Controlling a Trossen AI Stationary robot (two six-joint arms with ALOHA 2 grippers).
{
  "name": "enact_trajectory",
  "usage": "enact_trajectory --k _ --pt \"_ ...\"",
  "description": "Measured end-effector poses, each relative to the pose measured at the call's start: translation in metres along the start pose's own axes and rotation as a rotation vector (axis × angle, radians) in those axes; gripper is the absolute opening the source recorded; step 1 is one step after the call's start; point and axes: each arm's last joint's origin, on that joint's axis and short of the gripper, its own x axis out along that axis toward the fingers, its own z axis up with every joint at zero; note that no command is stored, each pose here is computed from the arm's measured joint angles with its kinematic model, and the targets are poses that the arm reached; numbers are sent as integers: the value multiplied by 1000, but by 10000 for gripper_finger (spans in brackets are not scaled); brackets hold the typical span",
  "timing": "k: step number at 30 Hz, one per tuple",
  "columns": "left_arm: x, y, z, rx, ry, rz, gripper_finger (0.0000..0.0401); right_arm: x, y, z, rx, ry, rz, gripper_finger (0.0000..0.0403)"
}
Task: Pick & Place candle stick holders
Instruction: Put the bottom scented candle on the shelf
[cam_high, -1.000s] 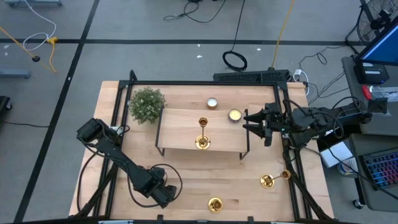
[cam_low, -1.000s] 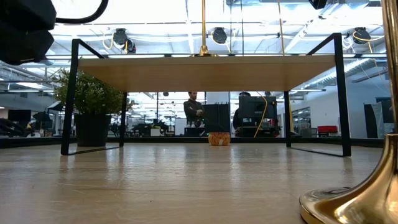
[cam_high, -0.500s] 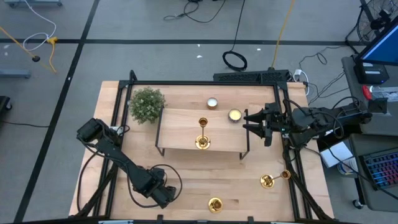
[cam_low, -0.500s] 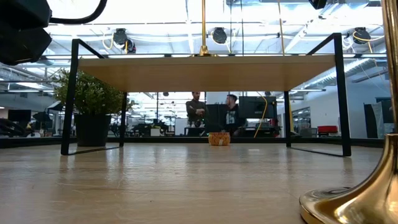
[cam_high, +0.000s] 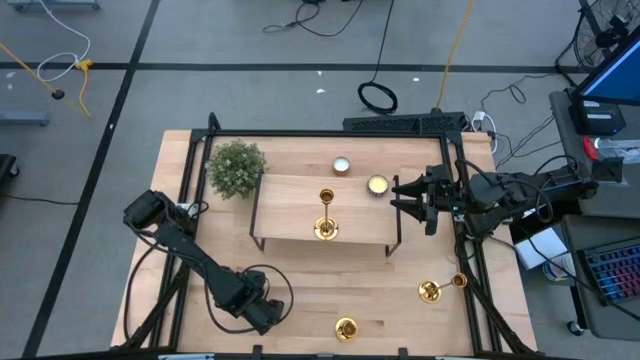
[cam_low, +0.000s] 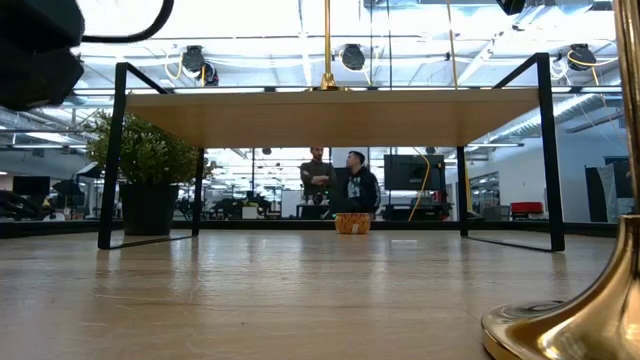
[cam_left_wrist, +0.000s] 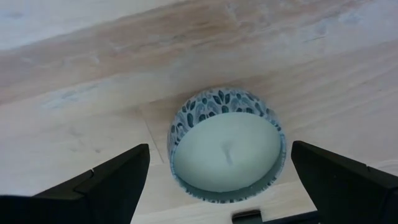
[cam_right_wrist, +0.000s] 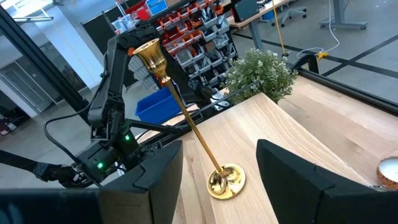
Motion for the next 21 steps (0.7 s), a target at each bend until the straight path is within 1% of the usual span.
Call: enact_trajectory --k 5,13,16,21 --pt "8 2 2 -14 22 -15 397 0 0 0 0 0 0 200" --pt "8 2 3 0 24 -7 393 0 0 0 0 0 0 200" --pt "8 2 3 19 34 -8 367 0 0 0 1 0 0 200" --pt "8 -1 2 50 44 -33 287 0 0 0 1 -1 0 200"
